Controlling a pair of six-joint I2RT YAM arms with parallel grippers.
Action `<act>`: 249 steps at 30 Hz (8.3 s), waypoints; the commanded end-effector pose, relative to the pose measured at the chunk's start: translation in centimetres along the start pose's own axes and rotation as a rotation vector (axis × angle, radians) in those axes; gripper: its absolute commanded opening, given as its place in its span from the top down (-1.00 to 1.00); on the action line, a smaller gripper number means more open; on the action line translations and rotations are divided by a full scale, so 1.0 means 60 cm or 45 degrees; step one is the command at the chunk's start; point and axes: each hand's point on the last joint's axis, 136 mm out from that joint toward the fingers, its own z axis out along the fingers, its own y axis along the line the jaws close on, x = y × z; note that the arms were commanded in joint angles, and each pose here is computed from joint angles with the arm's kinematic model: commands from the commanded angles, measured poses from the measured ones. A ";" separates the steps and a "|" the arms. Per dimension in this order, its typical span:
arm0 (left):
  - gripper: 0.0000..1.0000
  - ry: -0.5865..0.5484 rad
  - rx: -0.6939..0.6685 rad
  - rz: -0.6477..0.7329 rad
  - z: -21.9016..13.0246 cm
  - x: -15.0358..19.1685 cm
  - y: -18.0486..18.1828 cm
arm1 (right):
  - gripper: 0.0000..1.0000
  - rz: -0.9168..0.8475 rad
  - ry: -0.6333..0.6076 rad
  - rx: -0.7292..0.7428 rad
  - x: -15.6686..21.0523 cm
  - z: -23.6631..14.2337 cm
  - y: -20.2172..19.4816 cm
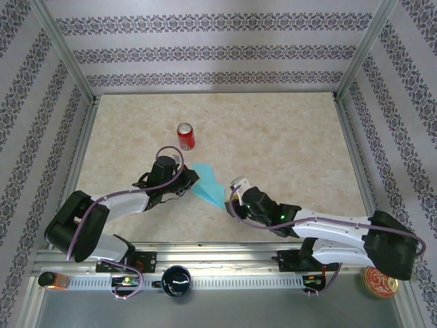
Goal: Fold a paper plane with a square sheet of paper (pick it up from the middle)
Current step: Fourth fold the wing at the center of the table.
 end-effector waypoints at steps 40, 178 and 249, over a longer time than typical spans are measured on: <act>1.00 0.017 -0.030 -0.003 0.000 0.013 -0.004 | 0.54 -0.369 -0.020 0.132 0.005 0.126 0.027; 0.80 0.122 -0.067 0.136 0.055 0.010 0.012 | 1.00 1.038 0.350 -0.572 0.038 0.161 0.014; 0.83 0.207 -0.233 0.104 0.094 0.018 0.086 | 0.76 1.057 0.532 -0.520 0.077 0.121 0.028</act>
